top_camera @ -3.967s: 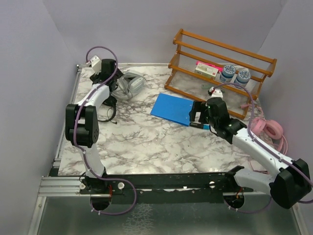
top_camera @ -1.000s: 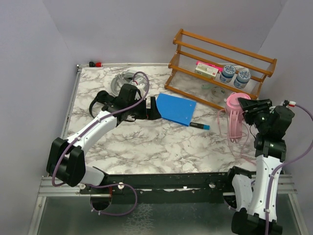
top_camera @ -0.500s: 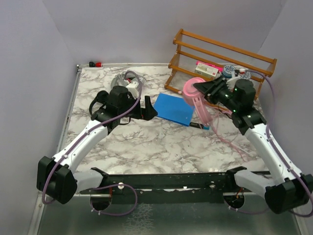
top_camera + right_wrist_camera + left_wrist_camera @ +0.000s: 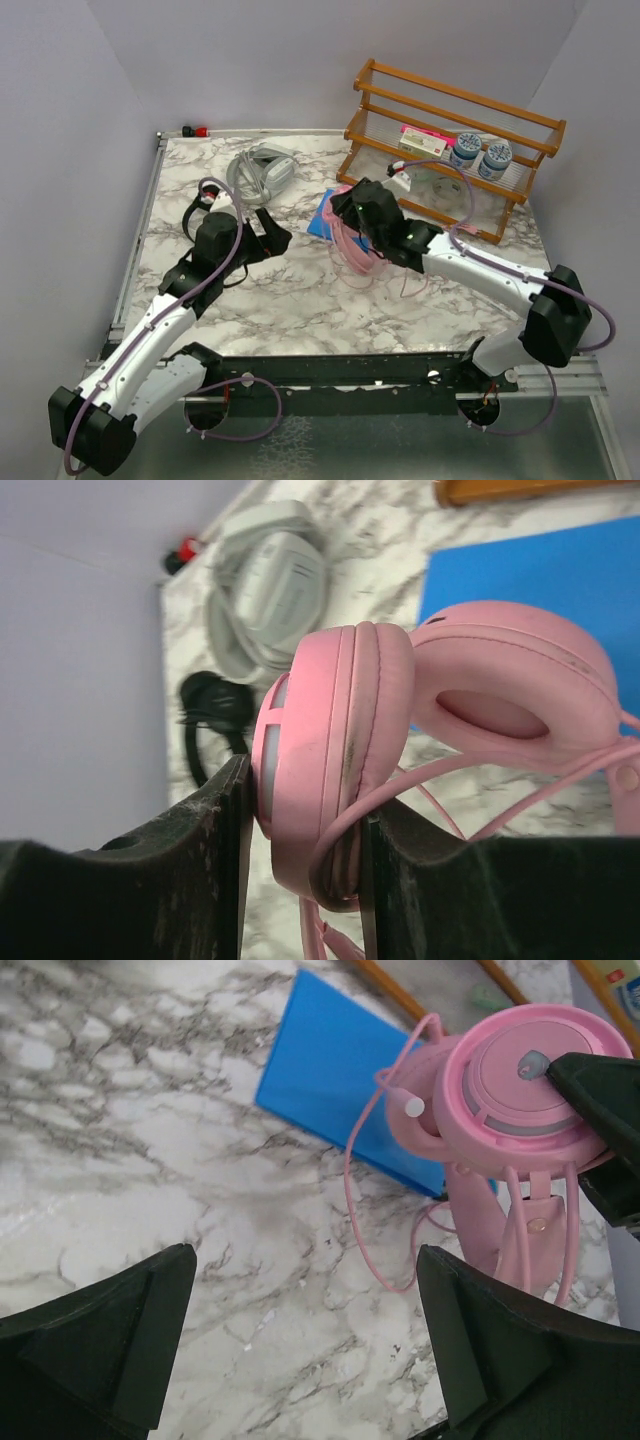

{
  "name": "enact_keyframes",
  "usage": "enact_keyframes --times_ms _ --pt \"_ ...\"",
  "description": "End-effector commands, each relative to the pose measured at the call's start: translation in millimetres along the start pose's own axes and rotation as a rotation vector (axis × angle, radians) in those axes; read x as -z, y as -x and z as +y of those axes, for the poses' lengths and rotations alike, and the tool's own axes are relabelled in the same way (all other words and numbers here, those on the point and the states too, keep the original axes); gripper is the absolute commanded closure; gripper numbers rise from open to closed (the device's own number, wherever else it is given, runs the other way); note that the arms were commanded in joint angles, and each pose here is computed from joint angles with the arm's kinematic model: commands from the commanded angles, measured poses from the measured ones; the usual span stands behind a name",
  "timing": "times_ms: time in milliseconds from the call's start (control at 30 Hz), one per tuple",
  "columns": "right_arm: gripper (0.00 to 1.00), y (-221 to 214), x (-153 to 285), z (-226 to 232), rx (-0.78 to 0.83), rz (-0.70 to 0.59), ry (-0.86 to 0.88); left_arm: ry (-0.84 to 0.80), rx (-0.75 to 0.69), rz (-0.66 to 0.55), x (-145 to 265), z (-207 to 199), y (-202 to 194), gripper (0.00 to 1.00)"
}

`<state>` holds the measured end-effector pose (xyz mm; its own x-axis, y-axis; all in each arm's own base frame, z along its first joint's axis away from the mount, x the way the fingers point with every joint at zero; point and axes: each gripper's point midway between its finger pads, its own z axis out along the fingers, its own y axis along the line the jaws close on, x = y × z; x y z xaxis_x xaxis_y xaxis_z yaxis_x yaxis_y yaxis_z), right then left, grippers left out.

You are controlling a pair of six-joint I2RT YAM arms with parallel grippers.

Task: Wrap the headphones
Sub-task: Place the headphones at the center of the board.

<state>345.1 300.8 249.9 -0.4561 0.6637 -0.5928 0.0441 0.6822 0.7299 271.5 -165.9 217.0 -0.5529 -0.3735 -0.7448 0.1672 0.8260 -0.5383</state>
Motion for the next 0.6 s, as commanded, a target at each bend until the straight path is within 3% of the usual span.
enact_keyframes --times_ms 0,67,233,433,567 --pt "0.58 8.8 -0.5 -23.4 0.120 -0.234 -0.179 0.151 0.156 0.027 10.8 36.4 -29.8 0.01" --pt "0.47 -6.0 -9.1 -33.8 0.164 -0.232 -0.226 0.167 0.186 0.036 12.8 40.3 -35.2 0.01" --pt "0.02 -30.1 -29.0 -28.6 0.256 -0.154 -0.208 0.190 0.190 0.077 12.5 40.4 -38.1 0.01" --pt "0.00 -18.5 -22.9 -1.4 0.525 -0.067 -0.127 0.206 0.154 0.162 -1.5 41.5 -47.8 0.01" --pt "0.00 -17.1 -0.2 -7.1 0.642 0.021 0.009 0.172 0.139 0.175 -11.1 38.5 -52.2 0.01"
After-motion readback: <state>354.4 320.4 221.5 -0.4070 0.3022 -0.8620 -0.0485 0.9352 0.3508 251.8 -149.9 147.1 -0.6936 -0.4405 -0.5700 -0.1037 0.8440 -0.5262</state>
